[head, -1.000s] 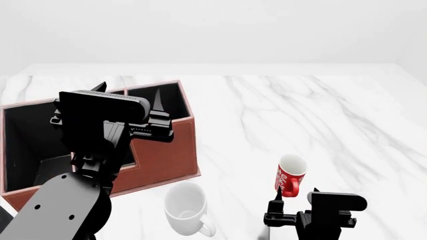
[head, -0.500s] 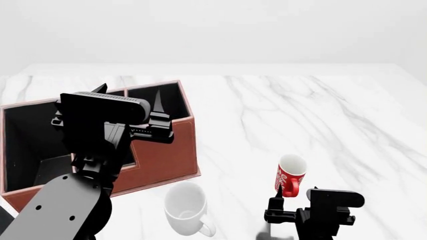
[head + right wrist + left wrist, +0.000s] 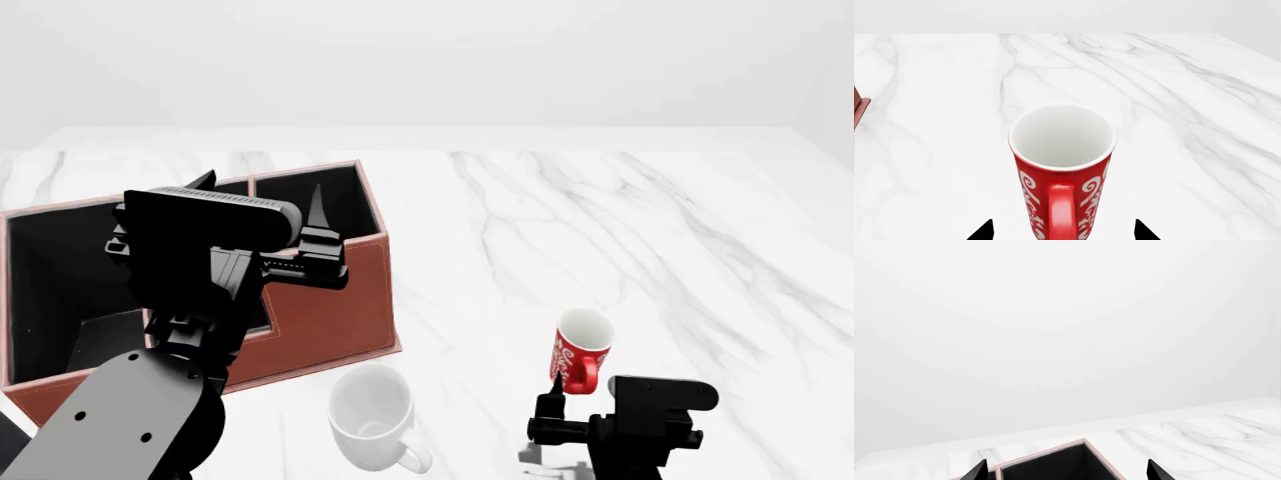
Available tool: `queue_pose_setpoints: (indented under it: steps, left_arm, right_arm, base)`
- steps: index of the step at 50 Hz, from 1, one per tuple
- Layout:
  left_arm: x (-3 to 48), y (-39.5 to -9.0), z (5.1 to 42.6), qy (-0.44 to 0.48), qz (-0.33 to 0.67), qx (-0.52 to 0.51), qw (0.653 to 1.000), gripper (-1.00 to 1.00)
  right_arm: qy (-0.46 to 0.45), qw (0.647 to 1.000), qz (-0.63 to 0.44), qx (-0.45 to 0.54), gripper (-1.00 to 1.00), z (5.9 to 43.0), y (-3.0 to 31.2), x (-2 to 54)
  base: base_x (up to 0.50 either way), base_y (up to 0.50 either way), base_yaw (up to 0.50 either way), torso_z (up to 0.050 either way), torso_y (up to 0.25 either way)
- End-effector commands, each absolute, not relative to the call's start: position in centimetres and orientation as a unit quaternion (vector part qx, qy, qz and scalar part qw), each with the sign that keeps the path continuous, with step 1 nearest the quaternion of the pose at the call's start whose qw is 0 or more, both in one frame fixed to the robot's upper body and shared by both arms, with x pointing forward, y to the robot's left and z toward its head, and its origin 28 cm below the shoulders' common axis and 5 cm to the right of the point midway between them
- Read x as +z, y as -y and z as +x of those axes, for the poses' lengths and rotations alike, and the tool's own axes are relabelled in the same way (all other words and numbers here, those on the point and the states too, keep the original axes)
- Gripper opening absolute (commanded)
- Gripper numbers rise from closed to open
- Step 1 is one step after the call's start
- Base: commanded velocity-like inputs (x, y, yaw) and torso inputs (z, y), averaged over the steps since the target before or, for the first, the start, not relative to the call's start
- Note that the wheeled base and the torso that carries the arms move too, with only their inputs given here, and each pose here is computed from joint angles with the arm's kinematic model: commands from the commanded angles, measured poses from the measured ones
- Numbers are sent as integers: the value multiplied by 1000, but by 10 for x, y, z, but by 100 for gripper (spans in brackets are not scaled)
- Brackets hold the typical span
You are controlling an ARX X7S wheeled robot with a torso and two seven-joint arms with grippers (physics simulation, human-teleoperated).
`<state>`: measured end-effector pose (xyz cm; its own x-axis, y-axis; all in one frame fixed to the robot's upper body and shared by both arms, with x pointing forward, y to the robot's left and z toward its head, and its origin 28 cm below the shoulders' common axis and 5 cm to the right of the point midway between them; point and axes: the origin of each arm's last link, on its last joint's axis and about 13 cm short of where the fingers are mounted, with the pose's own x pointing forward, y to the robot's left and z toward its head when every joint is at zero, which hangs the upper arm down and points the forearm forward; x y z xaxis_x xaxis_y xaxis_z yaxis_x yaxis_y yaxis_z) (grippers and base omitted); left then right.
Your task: Pick up the red mug and place it to the right of the caddy.
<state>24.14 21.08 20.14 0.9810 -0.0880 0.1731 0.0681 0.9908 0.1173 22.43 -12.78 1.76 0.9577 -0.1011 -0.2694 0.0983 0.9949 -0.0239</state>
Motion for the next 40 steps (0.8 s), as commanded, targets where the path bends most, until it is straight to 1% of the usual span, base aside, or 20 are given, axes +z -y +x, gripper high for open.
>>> queue_pose_setpoints:
  steps: [1,4,5,27,33,40]
  left_arm:
    - [201,-211,242,88,55,-39,994,100]
    - [201,-211,242,88,55,-40,994,100]
    - [201,-211,242,88,55,-40,994,100]
    - [201,-211,242,88,56,-40,994,100]
    - [200,-211,242,88,55,-41,994,100]
    - [201,-211,243,88,55,-40,994,100]
  right_arm:
    - [-144,988,-6,-50,100,229,128,14]
    - [-141,989,-9,-53,100,229,129,14]
    - [-139,989,-9,-56,-100,229,129,14]
    - [-138,989,-6,-53,-100,231,129,16]
    - [-114,993,-7,-43,-100,238,129,32]
    - [-69,997,-20,-1,-100,259,123,66]
  base:
    - [0,0,0,0,0]
    - [0,0,0,0,3]
    - [0,0,0,0,0]
    - [0,0,0,0,0]
    - [0,0,0,0,0]
    - [0,0,0,0,0]
